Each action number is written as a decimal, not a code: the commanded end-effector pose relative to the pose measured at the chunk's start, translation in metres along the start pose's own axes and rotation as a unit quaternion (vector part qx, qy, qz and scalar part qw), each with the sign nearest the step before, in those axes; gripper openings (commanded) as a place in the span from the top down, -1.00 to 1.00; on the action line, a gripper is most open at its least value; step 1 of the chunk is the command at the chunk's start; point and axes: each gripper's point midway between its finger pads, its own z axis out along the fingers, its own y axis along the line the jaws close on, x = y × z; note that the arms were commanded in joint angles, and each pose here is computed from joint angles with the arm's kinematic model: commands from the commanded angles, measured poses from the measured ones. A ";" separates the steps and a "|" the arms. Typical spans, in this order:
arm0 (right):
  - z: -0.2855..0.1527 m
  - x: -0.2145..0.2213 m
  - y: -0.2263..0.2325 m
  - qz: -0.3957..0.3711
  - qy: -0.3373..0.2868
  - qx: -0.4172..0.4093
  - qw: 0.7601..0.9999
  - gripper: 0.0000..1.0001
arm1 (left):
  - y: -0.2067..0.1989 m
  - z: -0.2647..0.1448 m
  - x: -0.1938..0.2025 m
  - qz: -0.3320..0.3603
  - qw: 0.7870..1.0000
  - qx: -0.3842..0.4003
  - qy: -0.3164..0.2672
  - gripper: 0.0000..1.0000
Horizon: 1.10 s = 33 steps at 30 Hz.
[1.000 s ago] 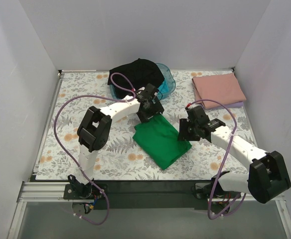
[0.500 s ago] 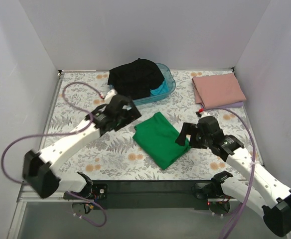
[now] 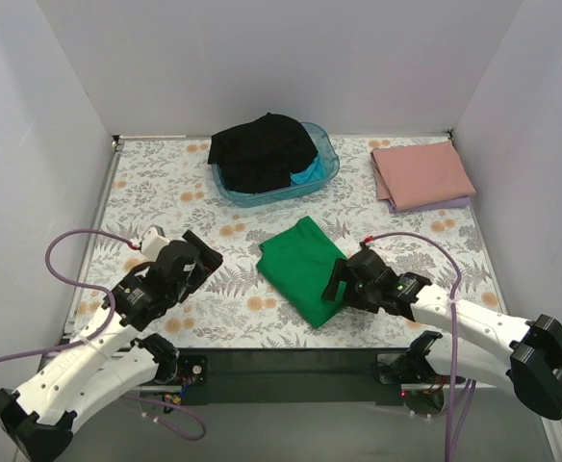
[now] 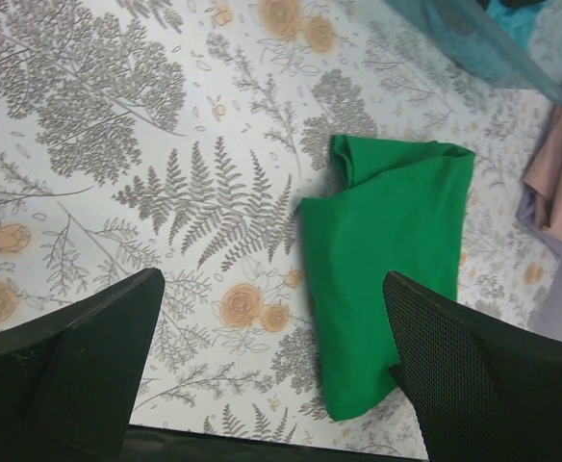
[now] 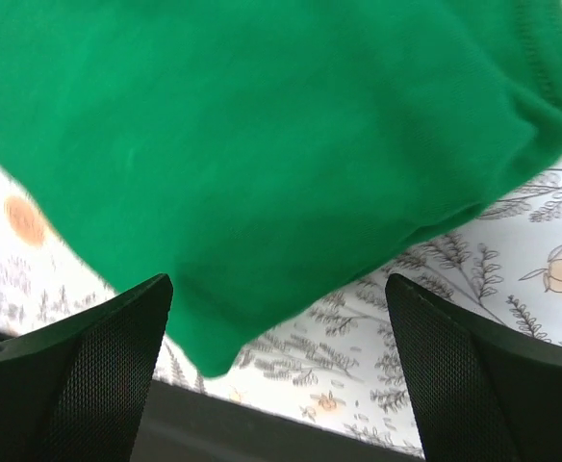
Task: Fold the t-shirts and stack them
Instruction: Neatly place the folded tshirt to the corner
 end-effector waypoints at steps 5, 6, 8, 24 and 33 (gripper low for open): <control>0.015 -0.029 -0.007 0.073 -0.093 0.023 0.993 -0.96 | 0.011 0.006 0.005 0.023 0.998 -0.063 0.018 -0.96; 0.016 -0.030 -0.006 0.070 -0.091 0.025 0.993 -0.93 | 0.012 0.008 0.007 0.032 0.997 -0.069 0.024 -0.96; 0.019 -0.027 -0.007 0.069 -0.084 0.030 0.994 -0.85 | 0.009 0.010 0.009 0.040 0.996 -0.069 0.031 -0.96; 0.035 -0.084 -0.012 -0.027 -0.105 0.117 0.987 0.82 | 0.001 0.002 -0.012 0.026 0.998 -0.063 -0.010 -0.96; 0.015 -0.186 -0.043 -0.307 -0.035 0.218 0.926 0.97 | 0.001 -0.001 -0.029 0.012 0.997 -0.052 -0.057 -0.96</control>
